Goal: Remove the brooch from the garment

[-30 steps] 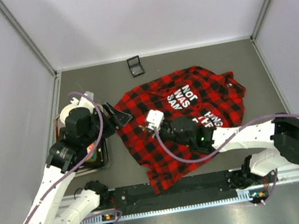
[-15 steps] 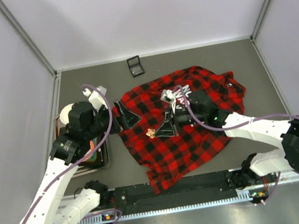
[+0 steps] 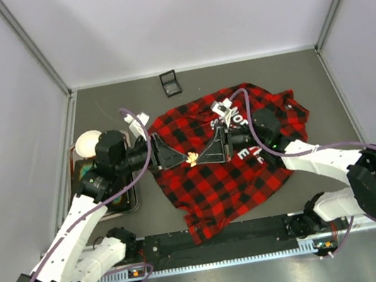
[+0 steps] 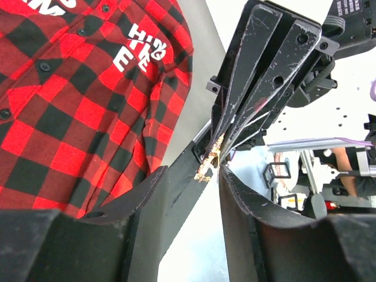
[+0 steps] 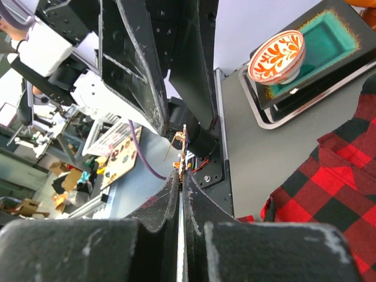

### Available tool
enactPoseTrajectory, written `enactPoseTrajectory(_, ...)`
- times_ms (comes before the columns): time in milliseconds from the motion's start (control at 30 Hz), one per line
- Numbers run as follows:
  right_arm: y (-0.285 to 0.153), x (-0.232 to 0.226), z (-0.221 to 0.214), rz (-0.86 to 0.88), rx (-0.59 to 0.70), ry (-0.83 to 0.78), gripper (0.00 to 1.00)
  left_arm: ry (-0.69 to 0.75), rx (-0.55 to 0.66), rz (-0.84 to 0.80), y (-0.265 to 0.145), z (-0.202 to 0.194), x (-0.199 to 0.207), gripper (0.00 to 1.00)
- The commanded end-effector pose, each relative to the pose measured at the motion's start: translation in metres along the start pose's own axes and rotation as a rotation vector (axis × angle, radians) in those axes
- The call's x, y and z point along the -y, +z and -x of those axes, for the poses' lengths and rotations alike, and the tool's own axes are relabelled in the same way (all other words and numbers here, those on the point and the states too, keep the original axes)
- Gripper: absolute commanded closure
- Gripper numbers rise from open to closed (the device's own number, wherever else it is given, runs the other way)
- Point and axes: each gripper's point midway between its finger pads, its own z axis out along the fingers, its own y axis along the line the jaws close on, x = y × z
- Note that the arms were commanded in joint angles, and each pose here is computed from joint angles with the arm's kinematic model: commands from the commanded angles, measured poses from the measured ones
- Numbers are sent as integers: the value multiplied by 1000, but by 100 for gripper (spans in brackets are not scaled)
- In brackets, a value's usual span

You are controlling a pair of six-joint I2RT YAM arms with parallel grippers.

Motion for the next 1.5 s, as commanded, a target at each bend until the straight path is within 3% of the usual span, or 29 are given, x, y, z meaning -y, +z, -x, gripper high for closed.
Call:
enactPoseTrajectory(0,2,-6,18,28,39,-5,100,15,13,-125,3,5,18,57)
enactPoseTrajectory(133,5,-7,28,25,64,-20,100,24,19,-106,3,9,18,67)
enactPoseTrajectory(333,5,-9,32,32,79,-18,100,8,16,-107,4,9,18,73)
enactPoseTrajectory(767,6,-11,35,41,101,-4,100,-63,-16,-137,12,-1,10,68)
enactPoseTrajectory(1000,6,-5,27,39,85,22,100,-59,-11,-137,15,4,10,78)
enactPoseTrajectory(1133,6,-5,25,38,84,32,100,-72,-31,-133,18,2,7,96)
enactPoseTrajectory(1167,6,-5,25,36,85,37,96,-62,-33,-130,18,3,8,100)
enactPoseTrajectory(1233,5,-4,28,20,100,42,78,-66,-53,-100,19,1,3,100)
enactPoseTrajectory(1467,5,0,32,-32,102,62,65,-41,-90,-5,14,-1,-6,100)
